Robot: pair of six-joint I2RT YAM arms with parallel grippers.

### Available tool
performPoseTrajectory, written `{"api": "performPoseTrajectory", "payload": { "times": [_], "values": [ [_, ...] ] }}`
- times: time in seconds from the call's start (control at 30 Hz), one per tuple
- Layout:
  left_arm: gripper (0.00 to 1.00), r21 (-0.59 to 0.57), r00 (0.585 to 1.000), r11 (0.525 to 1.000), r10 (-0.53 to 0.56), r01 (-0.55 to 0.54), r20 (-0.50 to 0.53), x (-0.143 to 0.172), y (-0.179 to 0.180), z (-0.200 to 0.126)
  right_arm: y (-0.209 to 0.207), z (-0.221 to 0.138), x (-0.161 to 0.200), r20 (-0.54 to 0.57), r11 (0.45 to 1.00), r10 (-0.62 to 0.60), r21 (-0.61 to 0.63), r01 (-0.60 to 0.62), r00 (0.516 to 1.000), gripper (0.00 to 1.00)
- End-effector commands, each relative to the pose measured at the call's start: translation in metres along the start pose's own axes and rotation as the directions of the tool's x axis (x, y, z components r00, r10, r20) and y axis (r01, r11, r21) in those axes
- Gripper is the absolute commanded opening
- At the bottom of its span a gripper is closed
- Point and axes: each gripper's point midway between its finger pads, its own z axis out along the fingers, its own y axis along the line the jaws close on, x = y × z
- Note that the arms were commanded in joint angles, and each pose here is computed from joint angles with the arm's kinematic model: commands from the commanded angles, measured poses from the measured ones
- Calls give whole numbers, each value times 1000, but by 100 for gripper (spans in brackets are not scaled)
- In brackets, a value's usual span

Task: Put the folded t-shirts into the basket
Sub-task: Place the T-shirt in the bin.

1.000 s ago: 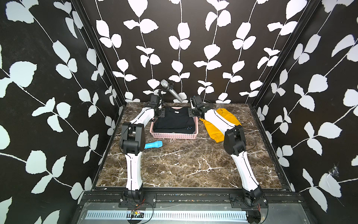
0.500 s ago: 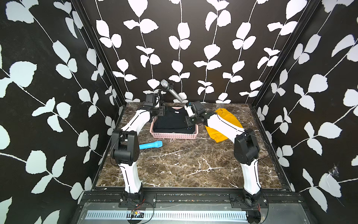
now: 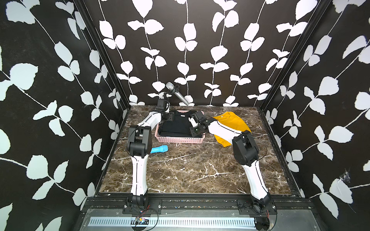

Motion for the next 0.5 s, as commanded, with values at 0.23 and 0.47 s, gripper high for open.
{"api": "performPoseTrajectory", "payload": {
  "times": [0.23, 0.47],
  "values": [
    [64, -49, 999, 998, 29, -27, 38, -20, 0, -38, -2, -50, -40, 113, 1000, 1, -24, 1, 994, 42],
    [66, -14, 990, 1000, 14, -12, 139, -38, -14, -90, -20, -102, -50, 243, 997, 66, -48, -56, 968, 48]
  ]
}}
